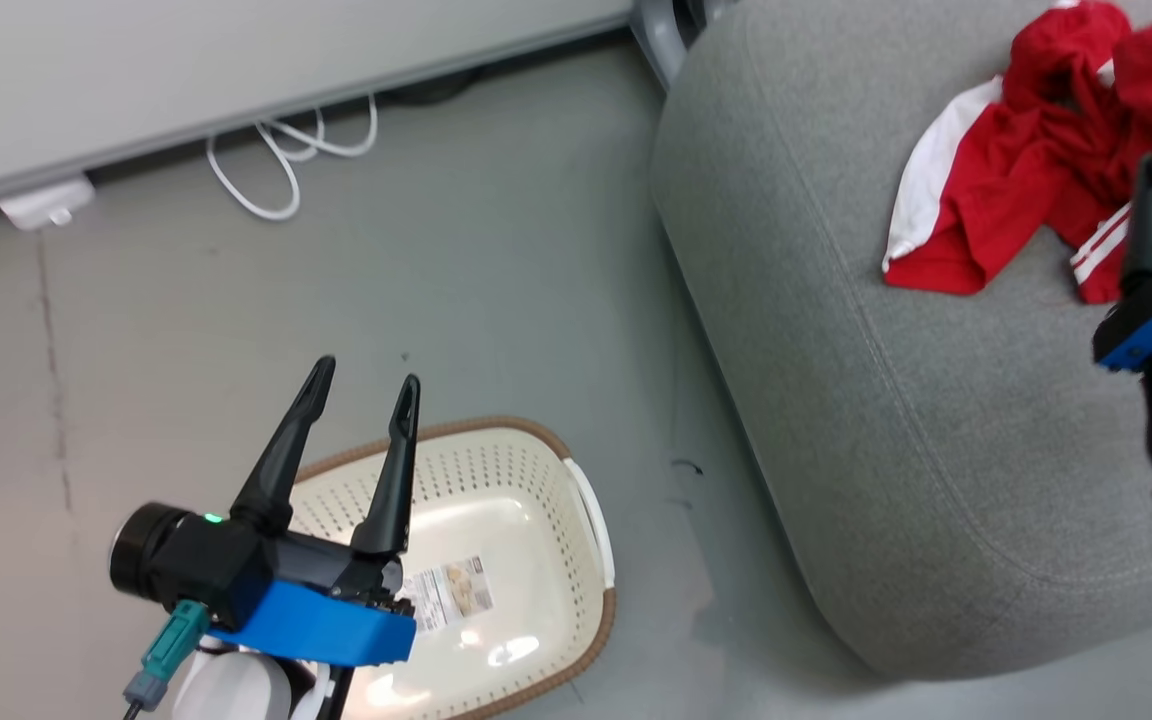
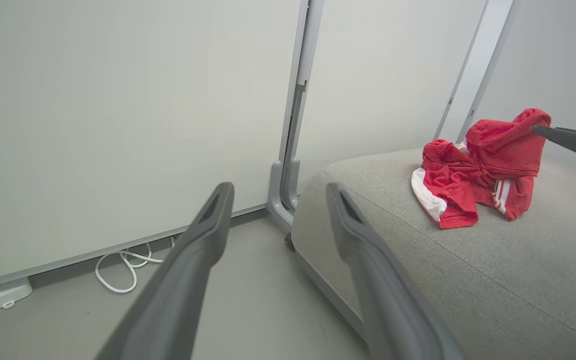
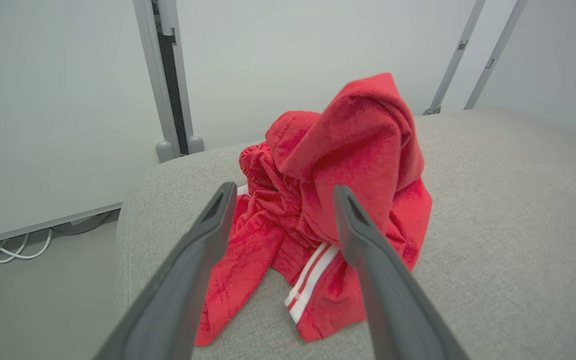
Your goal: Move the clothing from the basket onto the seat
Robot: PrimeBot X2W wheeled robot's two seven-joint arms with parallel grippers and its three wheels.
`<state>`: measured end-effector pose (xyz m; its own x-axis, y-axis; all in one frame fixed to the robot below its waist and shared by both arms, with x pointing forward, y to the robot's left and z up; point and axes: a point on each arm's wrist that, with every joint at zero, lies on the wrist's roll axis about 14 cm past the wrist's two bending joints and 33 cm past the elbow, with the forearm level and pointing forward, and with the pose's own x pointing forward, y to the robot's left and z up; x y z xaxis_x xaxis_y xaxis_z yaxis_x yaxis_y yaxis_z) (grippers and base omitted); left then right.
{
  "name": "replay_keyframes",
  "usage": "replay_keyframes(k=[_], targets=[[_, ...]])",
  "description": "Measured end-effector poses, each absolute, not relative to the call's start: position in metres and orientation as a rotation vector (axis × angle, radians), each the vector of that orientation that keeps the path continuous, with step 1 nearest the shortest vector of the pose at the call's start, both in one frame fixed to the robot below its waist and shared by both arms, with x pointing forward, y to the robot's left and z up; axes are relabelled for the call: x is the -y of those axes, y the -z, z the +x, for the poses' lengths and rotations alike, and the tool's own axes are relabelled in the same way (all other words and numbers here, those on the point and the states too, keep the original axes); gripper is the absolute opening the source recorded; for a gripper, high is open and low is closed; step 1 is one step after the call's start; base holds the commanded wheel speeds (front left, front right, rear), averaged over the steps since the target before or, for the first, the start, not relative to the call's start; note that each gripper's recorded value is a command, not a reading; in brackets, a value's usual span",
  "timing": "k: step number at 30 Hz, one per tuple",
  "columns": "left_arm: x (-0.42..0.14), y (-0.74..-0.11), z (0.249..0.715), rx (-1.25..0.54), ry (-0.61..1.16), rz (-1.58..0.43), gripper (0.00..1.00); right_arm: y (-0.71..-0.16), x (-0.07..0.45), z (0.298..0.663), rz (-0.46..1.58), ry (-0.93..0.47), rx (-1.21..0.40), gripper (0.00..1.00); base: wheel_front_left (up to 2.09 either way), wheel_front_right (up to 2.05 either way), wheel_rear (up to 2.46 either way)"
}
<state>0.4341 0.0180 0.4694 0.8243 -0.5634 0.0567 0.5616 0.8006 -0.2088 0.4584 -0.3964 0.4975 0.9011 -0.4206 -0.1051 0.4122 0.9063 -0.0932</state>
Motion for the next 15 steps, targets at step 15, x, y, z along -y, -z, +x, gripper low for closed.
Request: replay_keyframes(k=[15], targets=[[-0.071, -0.483, 0.405, 0.000, 0.407, -0.216, 1.00, -0.525, 0.296, 0.438, -0.051, 0.191, 0.023, 1.00, 0.00, 0.00, 0.00]])
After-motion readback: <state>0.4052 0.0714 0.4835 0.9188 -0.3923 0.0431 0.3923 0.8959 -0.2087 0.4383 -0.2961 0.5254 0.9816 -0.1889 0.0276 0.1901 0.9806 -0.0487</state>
